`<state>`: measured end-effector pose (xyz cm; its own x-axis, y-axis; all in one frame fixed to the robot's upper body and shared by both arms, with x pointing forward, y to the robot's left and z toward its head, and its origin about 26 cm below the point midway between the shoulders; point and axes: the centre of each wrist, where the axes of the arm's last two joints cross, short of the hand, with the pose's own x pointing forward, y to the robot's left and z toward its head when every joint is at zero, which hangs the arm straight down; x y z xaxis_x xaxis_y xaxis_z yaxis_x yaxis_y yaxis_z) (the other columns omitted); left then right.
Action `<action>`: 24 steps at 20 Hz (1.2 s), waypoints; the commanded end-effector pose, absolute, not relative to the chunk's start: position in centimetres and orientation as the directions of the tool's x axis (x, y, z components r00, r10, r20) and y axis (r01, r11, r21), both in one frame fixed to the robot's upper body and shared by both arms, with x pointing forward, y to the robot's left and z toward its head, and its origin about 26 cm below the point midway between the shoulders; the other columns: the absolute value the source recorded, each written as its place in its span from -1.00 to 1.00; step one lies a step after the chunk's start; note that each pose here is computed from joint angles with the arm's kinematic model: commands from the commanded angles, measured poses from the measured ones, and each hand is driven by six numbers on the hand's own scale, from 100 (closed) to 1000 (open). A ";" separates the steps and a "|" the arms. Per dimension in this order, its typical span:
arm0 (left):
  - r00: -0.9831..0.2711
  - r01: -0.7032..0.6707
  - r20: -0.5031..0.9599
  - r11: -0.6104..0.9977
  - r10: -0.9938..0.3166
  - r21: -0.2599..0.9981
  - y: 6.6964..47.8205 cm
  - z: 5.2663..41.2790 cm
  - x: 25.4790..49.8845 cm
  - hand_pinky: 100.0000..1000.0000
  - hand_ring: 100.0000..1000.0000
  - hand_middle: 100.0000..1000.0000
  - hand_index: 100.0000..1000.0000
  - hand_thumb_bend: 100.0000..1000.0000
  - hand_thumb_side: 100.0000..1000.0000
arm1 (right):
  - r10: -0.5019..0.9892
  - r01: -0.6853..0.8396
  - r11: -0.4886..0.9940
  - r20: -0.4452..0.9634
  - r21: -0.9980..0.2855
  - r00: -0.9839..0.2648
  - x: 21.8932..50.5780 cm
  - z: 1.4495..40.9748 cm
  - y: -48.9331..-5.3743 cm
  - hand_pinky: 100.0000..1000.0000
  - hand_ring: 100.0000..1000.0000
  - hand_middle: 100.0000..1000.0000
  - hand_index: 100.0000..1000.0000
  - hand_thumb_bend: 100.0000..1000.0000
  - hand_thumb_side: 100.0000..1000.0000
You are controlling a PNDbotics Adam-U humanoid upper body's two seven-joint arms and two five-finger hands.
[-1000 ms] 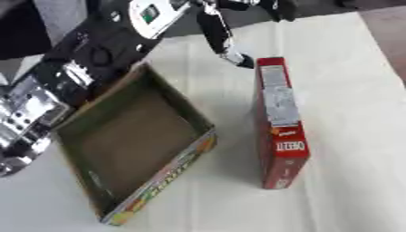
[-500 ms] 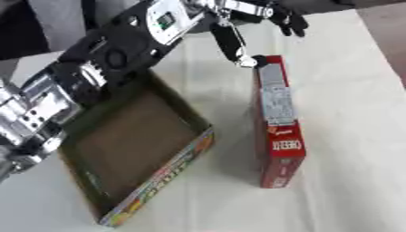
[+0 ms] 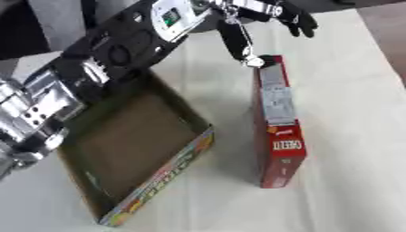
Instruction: Pick up objects on the table and place them in the box.
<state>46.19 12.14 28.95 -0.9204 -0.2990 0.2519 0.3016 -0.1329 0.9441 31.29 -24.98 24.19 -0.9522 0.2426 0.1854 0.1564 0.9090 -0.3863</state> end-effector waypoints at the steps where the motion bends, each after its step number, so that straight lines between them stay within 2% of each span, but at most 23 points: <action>1: -0.986 0.149 0.113 -0.357 -0.119 0.922 12.4 30.9 46.1 1.00 0.84 1.00 0.90 -1.00 -0.99 | 0.249 0.166 0.899 0.162 -0.404 -0.955 31.1 24.8 -25.2 -0.06 0.44 0.55 0.62 -1.00 0.19; 4: -0.987 0.140 0.102 -0.355 -0.123 0.924 12.6 31.2 46.1 1.00 0.84 1.00 0.90 -0.99 -1.00 | 0.250 0.167 0.899 0.162 -0.405 -0.954 31.1 24.8 -25.2 -0.06 0.44 0.55 0.62 -1.00 0.19; 7: -0.991 0.105 0.064 -0.380 -0.119 0.919 12.9 31.4 45.9 1.00 0.86 1.00 0.91 -0.85 -1.00 | 0.251 0.167 0.898 0.162 -0.407 -0.954 31.1 24.8 -25.2 -0.06 0.44 0.55 0.62 -1.00 0.20; 10: -0.995 0.060 0.021 -0.408 -0.098 0.911 13.2 31.5 45.5 1.00 0.86 1.00 0.91 -0.84 -1.00 | 0.254 0.169 0.895 0.160 -0.412 -0.954 31.2 24.8 -25.3 -0.06 0.44 0.55 0.62 -1.00 0.20; 13: -0.998 0.024 -0.007 -0.440 -0.068 0.898 13.4 31.3 44.9 1.00 0.87 1.00 0.93 -0.74 -1.00 | 0.255 0.170 0.890 0.153 -0.423 -0.955 31.2 24.9 -25.3 -0.06 0.44 0.55 0.62 -1.00 0.20; 17: -0.996 -0.086 -0.080 -0.494 0.033 0.865 13.2 31.5 42.8 0.98 0.89 1.00 0.96 -0.46 -1.00 | 0.258 0.173 0.882 0.143 -0.438 -0.955 31.2 25.2 -25.3 -0.06 0.44 0.55 0.62 -1.00 0.20; 19: -0.990 -0.140 -0.120 -0.509 0.073 0.849 13.1 31.9 41.7 0.98 0.90 1.00 0.96 -0.41 -1.00 | 0.260 0.175 0.879 0.140 -0.444 -0.955 31.2 25.2 -25.4 -0.06 0.44 0.55 0.62 -1.00 0.21; 23: -0.980 -0.198 -0.171 -0.539 0.100 0.819 13.4 32.2 40.9 0.98 0.91 1.00 0.96 -0.29 -1.00 | 0.265 0.178 0.874 0.136 -0.452 -0.955 31.2 25.3 -25.5 -0.06 0.44 0.54 0.62 -1.00 0.21; 24: -0.977 -0.212 -0.189 -0.551 0.100 0.807 13.5 32.3 40.8 0.96 0.92 1.00 0.97 -0.16 -1.00 | 0.267 0.179 0.872 0.136 -0.455 -0.954 31.3 25.3 -25.5 -0.06 0.44 0.55 0.62 -1.00 0.21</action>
<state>41.21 12.72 30.99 -0.9853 -0.1653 -0.0442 0.0028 -0.2740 0.9617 31.37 -25.47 24.46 -0.9505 0.2611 0.1685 0.1651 0.8837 -0.4379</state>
